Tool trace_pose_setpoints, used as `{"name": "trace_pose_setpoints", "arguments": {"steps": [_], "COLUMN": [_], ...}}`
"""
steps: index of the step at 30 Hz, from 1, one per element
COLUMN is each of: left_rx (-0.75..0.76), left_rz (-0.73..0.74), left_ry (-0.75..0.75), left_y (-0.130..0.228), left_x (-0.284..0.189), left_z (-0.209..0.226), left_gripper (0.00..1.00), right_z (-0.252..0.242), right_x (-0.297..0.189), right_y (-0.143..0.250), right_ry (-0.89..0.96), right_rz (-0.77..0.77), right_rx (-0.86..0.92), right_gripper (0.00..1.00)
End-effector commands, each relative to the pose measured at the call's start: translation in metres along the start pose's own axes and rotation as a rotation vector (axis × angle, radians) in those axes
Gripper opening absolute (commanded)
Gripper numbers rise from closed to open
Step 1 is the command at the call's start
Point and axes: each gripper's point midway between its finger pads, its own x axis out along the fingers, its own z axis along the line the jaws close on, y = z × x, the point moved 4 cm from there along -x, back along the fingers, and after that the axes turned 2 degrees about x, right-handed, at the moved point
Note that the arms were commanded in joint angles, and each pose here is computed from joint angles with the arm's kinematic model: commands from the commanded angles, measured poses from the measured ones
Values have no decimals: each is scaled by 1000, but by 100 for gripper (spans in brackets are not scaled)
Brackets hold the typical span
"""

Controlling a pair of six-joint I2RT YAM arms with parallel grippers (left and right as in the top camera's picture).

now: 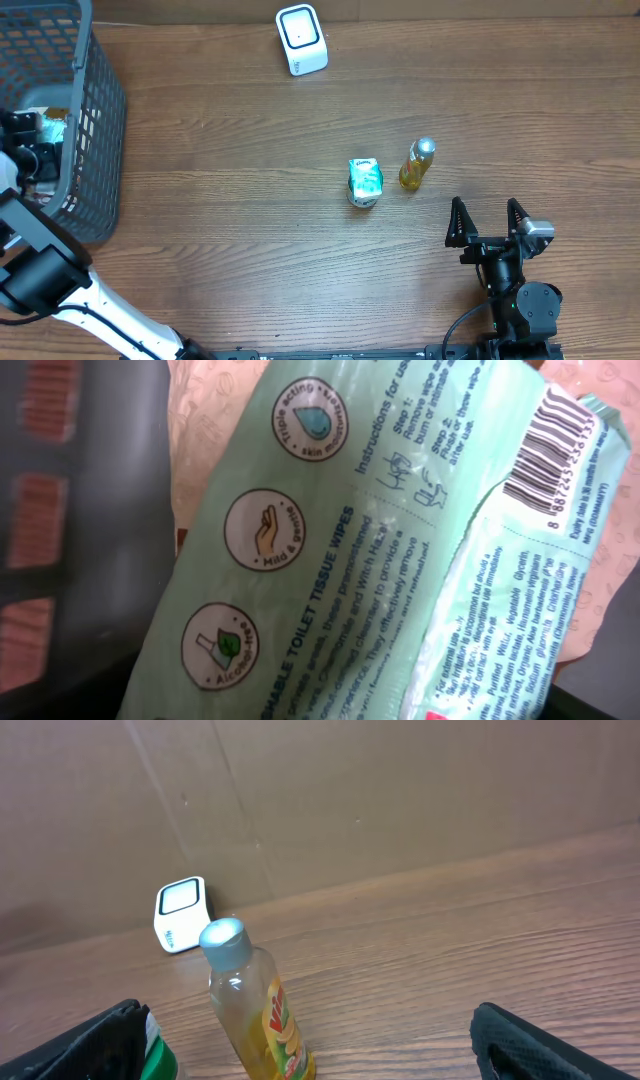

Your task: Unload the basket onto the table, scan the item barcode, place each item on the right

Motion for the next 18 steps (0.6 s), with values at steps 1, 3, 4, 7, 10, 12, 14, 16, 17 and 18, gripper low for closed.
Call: {"name": "trace_pose_setpoints", "arguments": {"steps": [1,3,4,7,10,12,14,16,17,18], "left_rx": [-72,-100,-108,-118,-121,-121,-120,-120,-121,-121], "left_rz": [74,101,118,158,175,171,166,166,165,162], "left_ry": [82,92,103,124,145,148,145,145,145,146], "left_y": [17,23,28,39,44,43,41,39,36,34], "left_x": [31,39,44,57,63,63,62,60,58,56], "left_z": [-22,-25,-27,-33,-37,-38,-37,-35,-34,-33], "left_gripper": [89,89,89,85,77,66,40,25,24,22], "right_z": [-1,-1,-1,-1,-1,-1,-1,-1,-1,-1], "right_x": [0,0,0,0,0,0,0,0,0,0], "right_y": [2,2,2,2,2,2,2,2,2,2], "right_ry": [0,0,0,0,0,0,0,0,0,0], "right_rz": [-4,-4,-4,-4,-4,-4,-4,-4,-4,-4], "right_rx": [-4,-5,-5,-4,-4,-4,-5,-4,-4,-4], "right_gripper": [100,100,100,100,100,100,100,100,100,100]}}
